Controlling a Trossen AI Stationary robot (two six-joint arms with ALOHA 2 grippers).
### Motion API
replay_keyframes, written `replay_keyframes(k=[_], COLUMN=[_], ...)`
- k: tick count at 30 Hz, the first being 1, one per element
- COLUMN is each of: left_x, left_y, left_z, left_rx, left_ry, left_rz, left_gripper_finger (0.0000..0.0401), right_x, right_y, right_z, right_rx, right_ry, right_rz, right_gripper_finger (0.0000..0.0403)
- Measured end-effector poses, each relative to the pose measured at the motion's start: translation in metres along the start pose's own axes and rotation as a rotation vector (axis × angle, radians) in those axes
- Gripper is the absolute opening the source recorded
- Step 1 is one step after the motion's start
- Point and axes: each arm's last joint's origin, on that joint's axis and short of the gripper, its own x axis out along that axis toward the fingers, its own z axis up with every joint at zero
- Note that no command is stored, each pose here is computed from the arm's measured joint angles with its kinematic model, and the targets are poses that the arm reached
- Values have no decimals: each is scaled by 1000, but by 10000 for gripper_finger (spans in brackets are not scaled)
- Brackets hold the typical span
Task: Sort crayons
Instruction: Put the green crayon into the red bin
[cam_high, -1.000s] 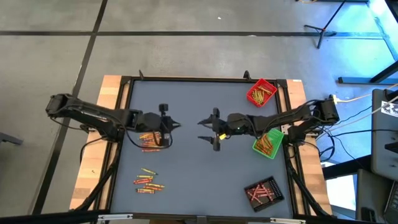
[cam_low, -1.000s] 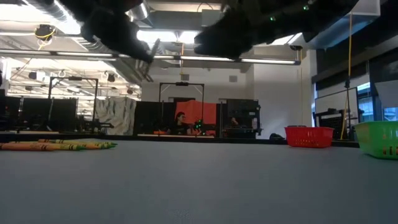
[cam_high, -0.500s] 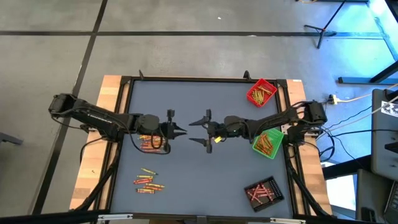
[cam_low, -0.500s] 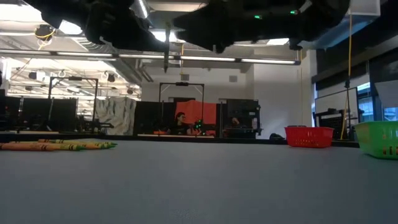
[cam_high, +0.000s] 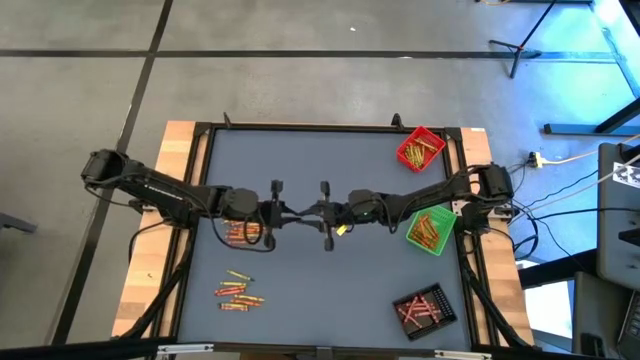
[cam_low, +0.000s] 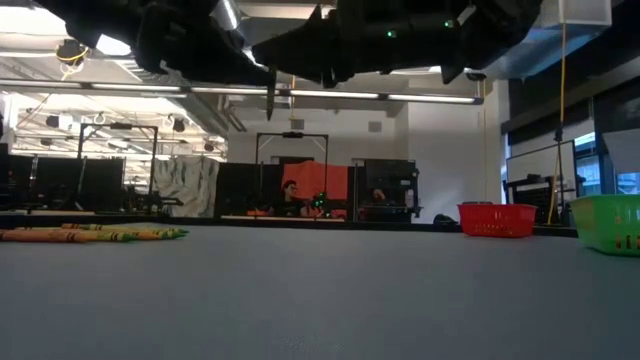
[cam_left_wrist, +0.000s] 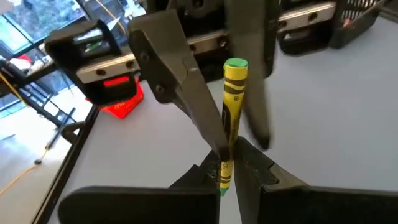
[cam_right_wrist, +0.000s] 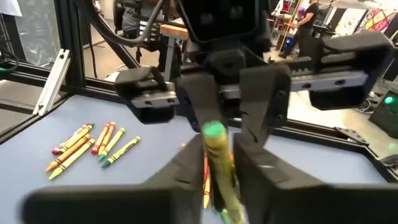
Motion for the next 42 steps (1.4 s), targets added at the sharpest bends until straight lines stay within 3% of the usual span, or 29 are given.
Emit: replay_keyframes(k=[2,4,9,17,25,31,42], left_x=[0,0,0,0,0,0,0], left_y=[0,-1,-1,0,0,0,0], left_z=[0,0,0,-2,-4,-4,-3], left_rx=[-3,-25,-51,-49,-42,-42,-43], left_ry=[-2,3,6,22,53,54,50], left_rz=[-4,-5,-4,15,58,60,65], left_gripper_finger=[9,9,14,91,112,112,112], right_x=[0,0,0,-9,-50,-97,-151], right_y=[0,0,0,-3,-4,-31,-109], right_z=[0,-1,-2,3,22,25,-3], right_rx=[-8,-15,-24,-34,-152,-226,-37], right_ry=[2,6,19,140,461,762,1109], right_rz=[-6,-4,-2,-115,-471,-660,-877], right_gripper_finger=[25,14,44,14,35,17,25])
